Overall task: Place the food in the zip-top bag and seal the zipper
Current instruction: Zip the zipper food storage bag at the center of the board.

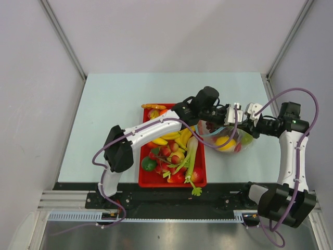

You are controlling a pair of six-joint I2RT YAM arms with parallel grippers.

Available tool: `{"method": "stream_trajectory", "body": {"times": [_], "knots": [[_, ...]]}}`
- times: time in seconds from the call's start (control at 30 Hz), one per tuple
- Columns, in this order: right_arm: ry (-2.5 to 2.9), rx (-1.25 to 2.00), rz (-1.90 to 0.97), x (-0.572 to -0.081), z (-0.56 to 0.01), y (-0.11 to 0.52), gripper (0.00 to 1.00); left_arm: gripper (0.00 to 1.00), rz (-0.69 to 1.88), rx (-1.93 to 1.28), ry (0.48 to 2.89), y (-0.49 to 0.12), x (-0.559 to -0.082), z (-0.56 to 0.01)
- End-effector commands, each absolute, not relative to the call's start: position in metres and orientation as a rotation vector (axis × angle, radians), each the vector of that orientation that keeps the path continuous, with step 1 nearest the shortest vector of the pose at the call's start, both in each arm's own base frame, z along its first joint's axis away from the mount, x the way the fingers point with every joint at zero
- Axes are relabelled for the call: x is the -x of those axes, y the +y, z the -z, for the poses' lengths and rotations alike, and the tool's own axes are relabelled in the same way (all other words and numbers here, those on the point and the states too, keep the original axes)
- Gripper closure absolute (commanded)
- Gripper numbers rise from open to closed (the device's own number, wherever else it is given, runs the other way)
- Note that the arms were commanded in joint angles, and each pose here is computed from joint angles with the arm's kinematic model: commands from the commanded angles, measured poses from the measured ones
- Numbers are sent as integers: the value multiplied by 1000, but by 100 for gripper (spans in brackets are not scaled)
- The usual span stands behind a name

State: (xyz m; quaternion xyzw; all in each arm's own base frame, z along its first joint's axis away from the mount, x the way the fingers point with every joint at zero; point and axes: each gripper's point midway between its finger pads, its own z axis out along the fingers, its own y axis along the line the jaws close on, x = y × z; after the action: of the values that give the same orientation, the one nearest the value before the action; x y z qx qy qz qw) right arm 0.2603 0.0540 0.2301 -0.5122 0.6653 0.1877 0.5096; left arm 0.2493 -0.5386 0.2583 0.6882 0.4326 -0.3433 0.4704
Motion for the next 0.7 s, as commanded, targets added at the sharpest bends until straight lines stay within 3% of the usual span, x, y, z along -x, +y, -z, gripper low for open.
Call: {"method": "stream_trajectory", "body": {"times": [0.0, 0.5, 0.67], "knots": [[1525, 1158, -410, -266, -254, 45, 100, 100, 773, -1705, 1138, -522, -273, -241], [1596, 1003, -350, -261, -251, 3, 100, 100, 650, -1725, 1321, -471, -313, -197], [1602, 1027, -338, -251, -244, 0, 100, 100, 647, -1715, 1289, -470, -313, -211]]}}
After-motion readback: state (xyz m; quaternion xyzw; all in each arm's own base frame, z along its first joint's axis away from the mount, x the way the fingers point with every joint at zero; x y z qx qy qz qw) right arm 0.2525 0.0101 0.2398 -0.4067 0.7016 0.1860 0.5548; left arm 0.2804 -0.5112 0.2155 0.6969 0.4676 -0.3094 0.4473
